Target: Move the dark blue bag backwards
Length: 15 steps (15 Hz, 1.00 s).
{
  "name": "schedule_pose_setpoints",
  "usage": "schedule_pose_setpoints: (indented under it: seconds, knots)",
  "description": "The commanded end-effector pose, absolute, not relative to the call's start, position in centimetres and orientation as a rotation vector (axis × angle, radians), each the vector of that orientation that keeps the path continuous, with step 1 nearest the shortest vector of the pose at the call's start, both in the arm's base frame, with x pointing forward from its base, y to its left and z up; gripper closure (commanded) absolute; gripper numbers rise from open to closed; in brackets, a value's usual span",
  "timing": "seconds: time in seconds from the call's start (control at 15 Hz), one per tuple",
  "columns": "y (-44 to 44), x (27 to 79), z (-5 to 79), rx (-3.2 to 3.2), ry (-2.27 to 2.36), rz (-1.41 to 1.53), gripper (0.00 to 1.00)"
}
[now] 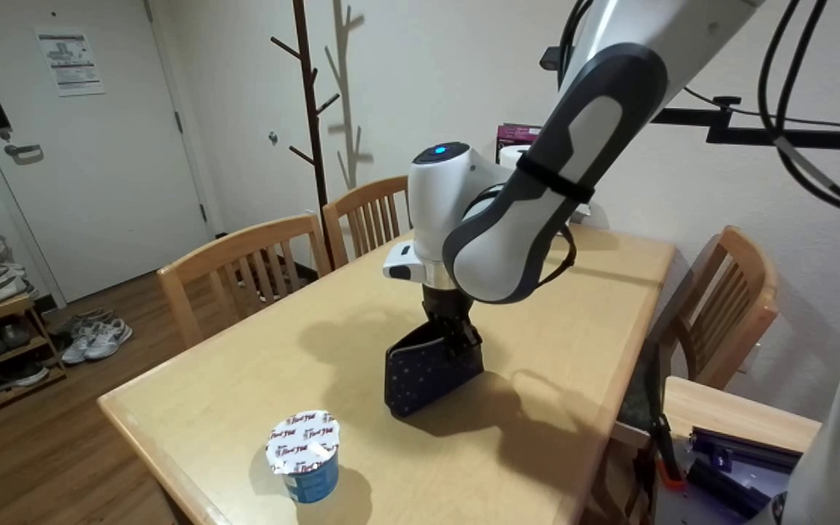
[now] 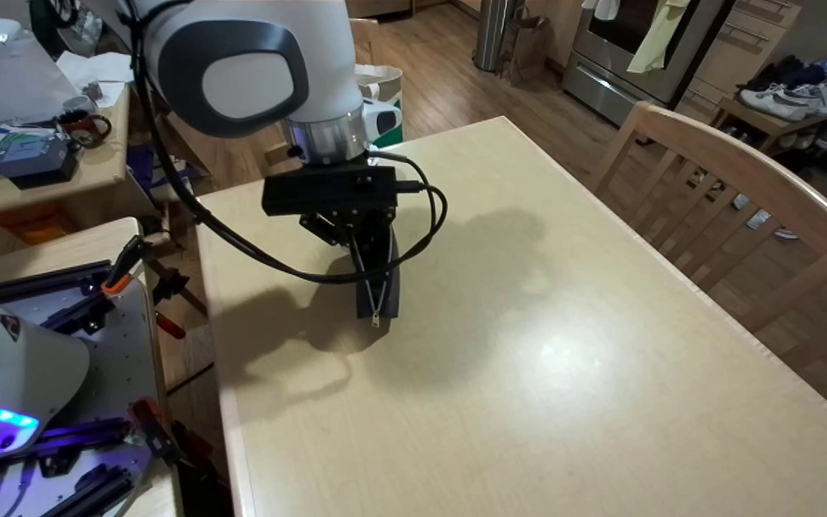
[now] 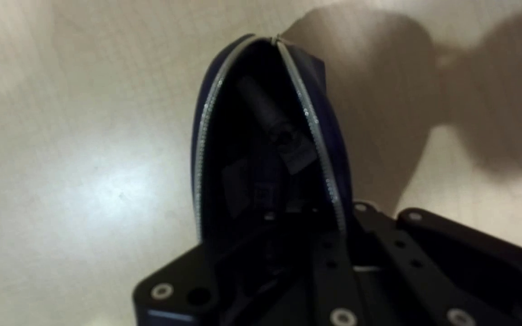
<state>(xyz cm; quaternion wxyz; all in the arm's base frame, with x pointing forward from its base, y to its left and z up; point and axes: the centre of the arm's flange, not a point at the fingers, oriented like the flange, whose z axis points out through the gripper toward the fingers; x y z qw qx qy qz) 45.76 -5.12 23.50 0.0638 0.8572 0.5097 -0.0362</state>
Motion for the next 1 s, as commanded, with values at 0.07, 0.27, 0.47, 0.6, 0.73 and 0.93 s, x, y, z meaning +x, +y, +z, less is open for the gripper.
schedule_pose_setpoints:
  seconds: [0.07, 0.27, 0.47, 0.6, 0.73, 0.93]
  knots:
    - [-5.4, 45.8, 23.3, 2.709, 1.371, -0.012, 0.97]
    - [-5.9, 46.2, 22.7, 2.597, 1.519, 0.002, 0.96]
    - [-5.8, 47.0, 21.8, 2.434, 1.711, -0.100, 0.96]
    - [-5.0, 48.2, 22.0, 2.338, 1.793, -0.136, 0.96]
    - [-3.9, 49.7, 22.8, 2.245, 1.876, -0.135, 0.97]
    - [-2.7, 51.4, 23.6, 2.117, 2.022, -0.114, 0.97]
